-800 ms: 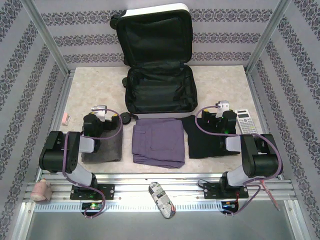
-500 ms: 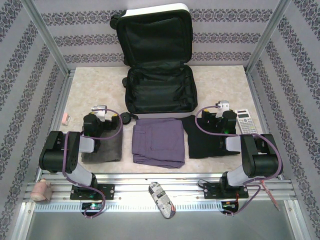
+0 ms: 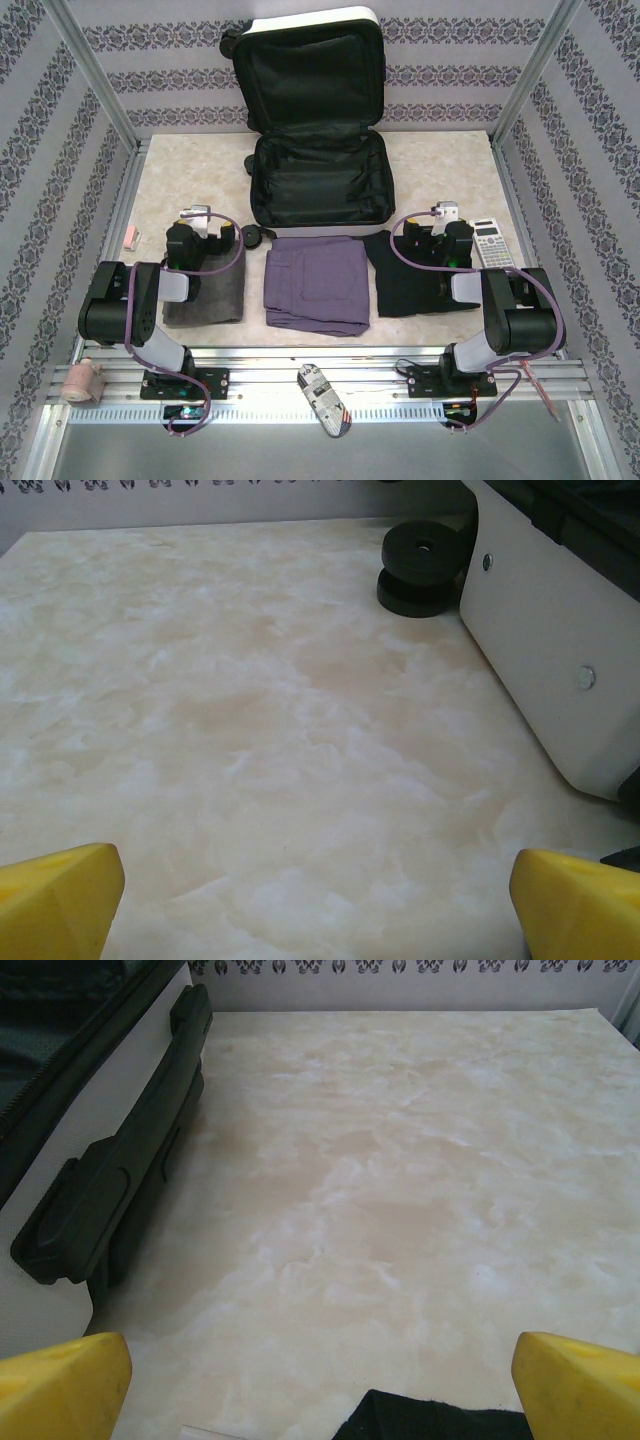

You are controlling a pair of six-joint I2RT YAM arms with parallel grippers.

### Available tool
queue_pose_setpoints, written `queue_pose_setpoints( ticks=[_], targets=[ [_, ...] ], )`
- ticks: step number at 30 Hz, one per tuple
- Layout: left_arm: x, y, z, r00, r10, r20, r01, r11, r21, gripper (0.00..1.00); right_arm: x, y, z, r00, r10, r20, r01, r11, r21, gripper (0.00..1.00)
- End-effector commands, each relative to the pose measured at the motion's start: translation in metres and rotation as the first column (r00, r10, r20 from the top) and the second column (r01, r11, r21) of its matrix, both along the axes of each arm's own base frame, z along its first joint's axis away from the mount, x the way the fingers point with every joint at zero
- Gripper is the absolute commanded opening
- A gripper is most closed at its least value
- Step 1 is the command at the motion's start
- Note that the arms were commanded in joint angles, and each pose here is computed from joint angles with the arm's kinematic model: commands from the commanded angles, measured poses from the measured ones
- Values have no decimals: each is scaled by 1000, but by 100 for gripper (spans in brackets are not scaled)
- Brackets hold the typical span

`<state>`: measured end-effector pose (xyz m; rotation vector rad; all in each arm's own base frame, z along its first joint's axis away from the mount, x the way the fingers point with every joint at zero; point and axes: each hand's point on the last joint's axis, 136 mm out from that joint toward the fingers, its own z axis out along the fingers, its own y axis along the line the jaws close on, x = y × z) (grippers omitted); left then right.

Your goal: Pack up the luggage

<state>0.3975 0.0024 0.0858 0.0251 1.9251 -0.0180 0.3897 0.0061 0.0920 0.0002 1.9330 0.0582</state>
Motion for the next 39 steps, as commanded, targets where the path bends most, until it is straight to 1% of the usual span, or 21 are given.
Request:
queue_pose_setpoints(
  ticks=[1,5,9,12,15,17,18,22,23,25,28,32,35,39],
  targets=[
    [1,4,11,999,28,21,-27,1000,-11,99,10,-10,19,997,-64,49,65,998,0,98],
    [-6,8,30,997,57,48,-56,998,-10,99,7,-8,31,998,-51,38,51,999,-9,98],
    [-11,12,51,994,79,70,-79,997,-10,99,4,-11,43,997,-73,26,74,997,-13,98],
    [-14,21,74,983,148,111,-142,988,-53,99,2,-14,53,995,-95,39,96,995,-19,98],
    [-16,30,97,970,229,85,-218,968,-124,99,-3,-22,71,987,-147,65,149,989,-24,98],
    [-18,34,114,963,262,59,-251,957,-145,99,-8,-29,85,979,-188,80,190,981,-23,98],
    [-19,37,125,959,278,63,-266,952,-149,99,-11,-32,94,974,-211,86,213,977,-15,98],
    [-27,42,167,939,314,137,-288,940,-181,99,-19,-37,127,963,-243,113,243,970,11,98],
    [-29,42,174,938,317,138,-289,938,-192,99,-21,-37,133,962,-247,114,246,969,22,98],
    [-29,36,189,950,293,113,-264,940,-216,99,-22,-35,147,965,-242,105,238,970,46,98],
    [-24,20,204,974,217,65,-195,950,-245,99,-24,-26,162,976,-201,86,196,978,66,98],
    [-24,8,219,986,161,45,-146,961,-234,99,-27,-18,179,985,-162,62,157,984,81,98],
    [-27,4,229,988,152,9,-146,962,-232,99,-30,-10,189,991,-126,40,122,987,107,98],
    [-33,-10,231,989,121,-87,-138,959,-247,99,-33,8,191,998,-50,-31,54,988,146,98]
  ],
)
